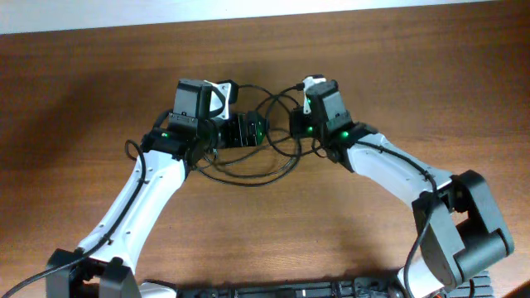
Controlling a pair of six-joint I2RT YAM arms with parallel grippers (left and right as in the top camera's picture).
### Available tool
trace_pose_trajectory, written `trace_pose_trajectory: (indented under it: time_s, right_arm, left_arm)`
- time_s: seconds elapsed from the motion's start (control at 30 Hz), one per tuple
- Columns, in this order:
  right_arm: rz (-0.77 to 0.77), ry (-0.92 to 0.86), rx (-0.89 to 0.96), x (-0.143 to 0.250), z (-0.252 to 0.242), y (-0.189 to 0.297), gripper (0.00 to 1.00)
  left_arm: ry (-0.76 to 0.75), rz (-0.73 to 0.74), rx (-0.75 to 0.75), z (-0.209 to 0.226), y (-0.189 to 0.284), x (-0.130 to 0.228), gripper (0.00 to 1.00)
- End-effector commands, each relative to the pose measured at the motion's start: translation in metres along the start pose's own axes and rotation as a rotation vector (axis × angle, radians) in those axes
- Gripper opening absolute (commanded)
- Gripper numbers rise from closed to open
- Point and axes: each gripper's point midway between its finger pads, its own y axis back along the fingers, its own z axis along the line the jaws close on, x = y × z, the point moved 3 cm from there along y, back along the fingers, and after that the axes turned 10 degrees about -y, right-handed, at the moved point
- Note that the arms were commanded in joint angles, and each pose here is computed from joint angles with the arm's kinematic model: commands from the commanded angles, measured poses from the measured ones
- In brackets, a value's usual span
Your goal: Untangle cables
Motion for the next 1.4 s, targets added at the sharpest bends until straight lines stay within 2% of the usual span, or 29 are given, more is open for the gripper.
trace_pose_trajectory:
  time_s: [0.0, 0.03, 0.13, 0.27, 0.33, 0.4, 0.43, 0.5, 0.57, 0.6, 0.67, 0.73, 0.83, 0.93, 1.03, 1.13, 1.23, 1.3, 1.37]
  right_arm:
    - [0.069, -0.074, -0.228, -0.022, 0.054, 0.027, 0.04]
    - [0.078, -0.154, -0.240, -0.030, 0.060, 0.033, 0.04]
    - [0.061, -0.268, -0.253, -0.048, 0.062, 0.039, 0.04]
    - [0.041, -0.389, -0.224, -0.064, 0.035, 0.040, 0.04]
    - [0.035, -0.402, -0.216, -0.067, 0.027, 0.041, 0.04]
    - [0.033, -0.404, -0.214, -0.068, 0.026, 0.041, 0.04]
    - [0.033, -0.404, -0.214, -0.068, 0.026, 0.041, 0.04]
    - [0.033, -0.404, -0.214, -0.068, 0.026, 0.041, 0.04]
    - [0.034, -0.404, -0.216, -0.068, 0.026, 0.041, 0.04]
    - [0.034, -0.403, -0.216, -0.068, 0.026, 0.041, 0.04]
    - [0.038, -0.390, -0.198, -0.066, 0.022, 0.041, 0.04]
    - [0.058, -0.363, -0.109, -0.058, 0.003, 0.040, 0.04]
    - [0.114, -0.375, 0.123, -0.044, -0.059, 0.056, 0.04]
    - [0.078, -0.450, 0.248, -0.055, -0.106, 0.099, 0.04]
    - [-0.057, -0.457, 0.301, -0.086, -0.135, 0.169, 0.04]
    - [-0.228, -0.359, 0.332, -0.119, -0.142, 0.246, 0.04]
    - [-0.408, -0.394, 0.374, -0.139, -0.151, 0.312, 0.04]
    - [-0.459, -0.443, 0.386, -0.140, -0.156, 0.329, 0.04]
    - [-0.436, -0.452, 0.386, -0.137, -0.158, 0.325, 0.04]
  left_arm:
    - [-0.019, -0.001, 0.002, -0.001, -0.001, -0.002, 1.00]
    - [-0.020, -0.002, 0.002, -0.001, -0.001, -0.002, 0.99]
    - [-0.026, 0.001, 0.002, -0.001, -0.001, -0.001, 0.84]
    - [-0.048, 0.031, 0.024, -0.014, -0.008, 0.007, 0.84]
    - [-0.072, 0.061, 0.047, -0.029, -0.016, 0.015, 0.92]
    - [-0.013, 0.088, -0.002, -0.032, -0.028, 0.023, 0.89]
    - [0.041, 0.102, -0.040, -0.029, -0.036, 0.028, 0.87]
    - [0.113, 0.131, -0.037, -0.033, -0.068, 0.038, 0.92]
    - [0.072, 0.134, 0.003, -0.045, -0.100, 0.044, 0.89]
    - [0.051, 0.131, 0.019, -0.050, -0.113, 0.048, 0.66]
    - [0.035, 0.122, 0.013, -0.047, -0.123, 0.049, 0.00]
    - [0.047, 0.099, -0.023, -0.029, -0.116, 0.039, 0.00]
    - [0.182, 0.007, -0.122, 0.043, -0.082, 0.006, 0.00]
    - [0.328, -0.030, -0.200, 0.109, -0.052, -0.001, 0.00]
    - [0.365, 0.006, -0.301, 0.141, -0.041, 0.013, 0.00]
    - [0.371, 0.034, -0.448, 0.164, -0.044, 0.026, 0.00]
    - [0.374, 0.048, -0.538, 0.179, -0.046, 0.034, 0.00]
    - [0.381, 0.056, -0.583, 0.188, -0.046, 0.039, 0.00]
    - [0.383, 0.057, -0.585, 0.189, -0.046, 0.039, 0.00]
